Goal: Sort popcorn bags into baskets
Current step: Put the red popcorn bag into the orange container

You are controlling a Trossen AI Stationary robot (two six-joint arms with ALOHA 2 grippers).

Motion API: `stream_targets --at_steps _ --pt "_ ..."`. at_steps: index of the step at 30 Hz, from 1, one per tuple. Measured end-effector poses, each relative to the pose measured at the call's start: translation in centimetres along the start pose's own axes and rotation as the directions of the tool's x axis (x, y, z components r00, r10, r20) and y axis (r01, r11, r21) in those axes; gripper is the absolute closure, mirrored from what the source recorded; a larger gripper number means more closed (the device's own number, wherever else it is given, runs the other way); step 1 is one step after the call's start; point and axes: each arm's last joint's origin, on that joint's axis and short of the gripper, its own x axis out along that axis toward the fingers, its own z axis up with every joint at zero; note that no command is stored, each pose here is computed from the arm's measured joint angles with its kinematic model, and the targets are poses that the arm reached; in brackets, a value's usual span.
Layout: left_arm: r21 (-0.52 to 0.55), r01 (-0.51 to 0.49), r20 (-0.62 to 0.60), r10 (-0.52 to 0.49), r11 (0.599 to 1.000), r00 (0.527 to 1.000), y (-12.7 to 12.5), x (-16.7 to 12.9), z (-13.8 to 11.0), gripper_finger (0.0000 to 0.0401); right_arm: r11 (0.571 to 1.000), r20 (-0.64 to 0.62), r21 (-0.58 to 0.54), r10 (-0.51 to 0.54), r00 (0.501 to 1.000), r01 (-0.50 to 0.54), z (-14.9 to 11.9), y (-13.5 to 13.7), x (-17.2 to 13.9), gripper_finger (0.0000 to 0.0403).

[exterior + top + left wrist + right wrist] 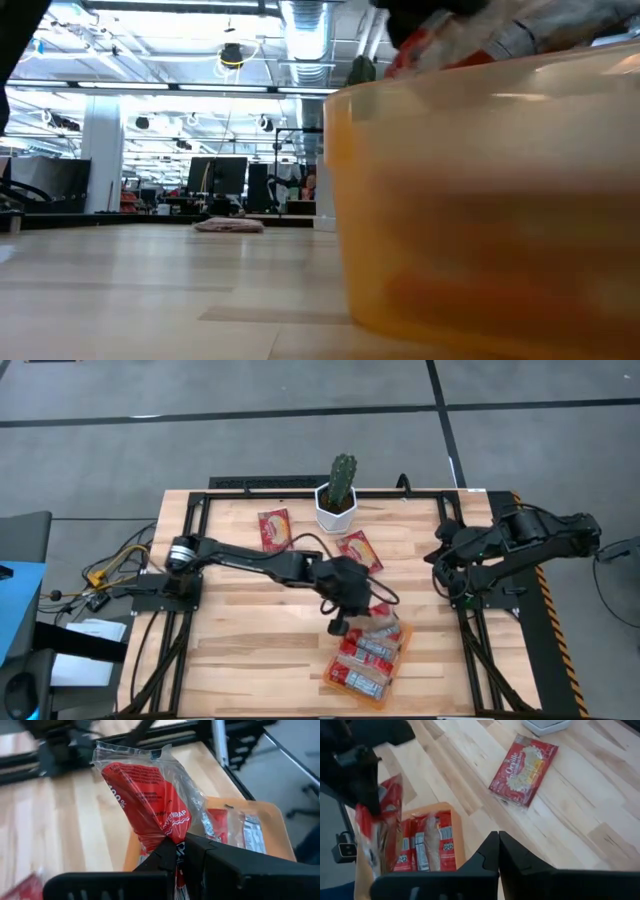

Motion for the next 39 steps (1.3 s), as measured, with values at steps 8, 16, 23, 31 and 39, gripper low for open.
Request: stream_targets --at_steps 8,16,23,31,39 --pt "0.124 0.098 -0.137 -0.081 0.987 0.987 -0.3 3.8 -1.3 0.0401 1.000 -0.012 0.012 -0.015 1.000 0.015 -0.2 -0.2 0.0 0.0364" --pt "0.245 0.107 -0.146 -0.073 0.963 0.987 -1.5 4.7 -1.7 0.0383 0.999 -0.027 0.008 -0.031 0.999 0.031 -0.3 -0.4 -0.1 0.0376" --pt "0.264 0.131 -0.141 -0.096 0.956 0.985 -2.9 4.8 -1.5 0.0293 0.999 -0.032 0.006 -0.037 0.999 0.037 -0.3 -0.4 -0.1 0.0379" --pt "0.060 -0.105 -0.160 0.114 0.993 0.980 -2.8 1.0 2.0 0.0207 0.980 0.074 0.075 -0.189 0.979 0.183 -0.5 -1.0 0.8 0.0368" --pt "-0.039 -0.307 -0.102 0.302 0.951 0.948 -0.9 -12.3 7.2 0.0205 0.933 0.069 0.172 -0.331 0.941 0.316 -2.4 -2.3 7.0 0.0383"
